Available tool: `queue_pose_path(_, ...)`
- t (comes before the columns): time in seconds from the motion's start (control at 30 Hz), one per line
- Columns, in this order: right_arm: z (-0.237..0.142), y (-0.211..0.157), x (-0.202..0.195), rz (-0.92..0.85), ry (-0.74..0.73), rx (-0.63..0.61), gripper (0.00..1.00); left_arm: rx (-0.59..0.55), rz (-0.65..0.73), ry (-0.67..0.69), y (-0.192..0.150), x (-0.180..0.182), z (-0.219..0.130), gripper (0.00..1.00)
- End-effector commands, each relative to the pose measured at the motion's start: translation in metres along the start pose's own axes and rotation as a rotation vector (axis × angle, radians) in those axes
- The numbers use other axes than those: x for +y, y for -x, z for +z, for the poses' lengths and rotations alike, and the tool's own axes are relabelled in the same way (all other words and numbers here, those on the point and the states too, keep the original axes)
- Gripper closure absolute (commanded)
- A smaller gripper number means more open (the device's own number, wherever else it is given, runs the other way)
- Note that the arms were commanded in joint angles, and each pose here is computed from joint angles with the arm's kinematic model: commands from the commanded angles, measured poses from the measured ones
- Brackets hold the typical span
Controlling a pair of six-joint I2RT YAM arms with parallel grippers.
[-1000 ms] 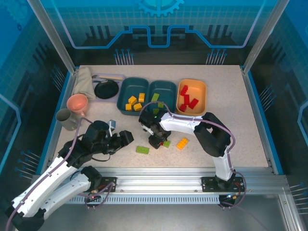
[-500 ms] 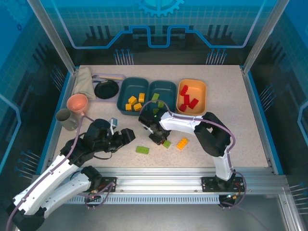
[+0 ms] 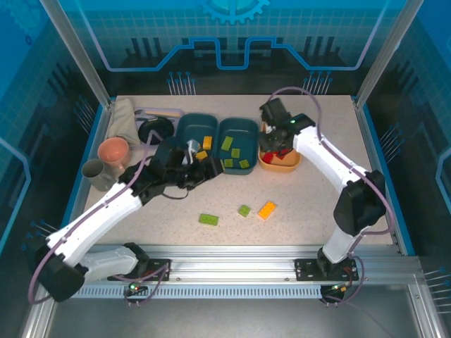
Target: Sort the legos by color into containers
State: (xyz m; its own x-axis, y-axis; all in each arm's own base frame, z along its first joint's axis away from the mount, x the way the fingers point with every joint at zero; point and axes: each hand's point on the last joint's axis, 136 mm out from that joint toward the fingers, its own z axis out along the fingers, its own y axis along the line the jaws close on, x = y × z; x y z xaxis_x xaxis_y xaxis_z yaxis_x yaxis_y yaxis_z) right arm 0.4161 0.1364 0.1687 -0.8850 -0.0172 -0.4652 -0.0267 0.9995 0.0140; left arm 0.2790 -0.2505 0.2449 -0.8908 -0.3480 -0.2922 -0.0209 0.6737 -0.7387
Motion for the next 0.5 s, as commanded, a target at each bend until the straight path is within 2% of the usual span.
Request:
queue_pose_path(0.0, 0.034, 0.017, -0.020, 0.129, -0.030, 0.033, 0.73, -0.012, 0.090, -0.086, 0.023, -0.038, 0.014, 0.21)
queue_pose_path(0.23, 0.103, 0.047, -0.057, 0.225, -0.106, 0.099, 0.72, -0.006, 0.105, -0.080, 0.063, -0.057, 0.057, 0.21)
queue_pose_path(0.47, 0.151, 0.050, -0.068, 0.250, -0.150, 0.191, 0.68, 0.029, 0.109, -0.039, 0.071, -0.052, 0.083, 0.22)
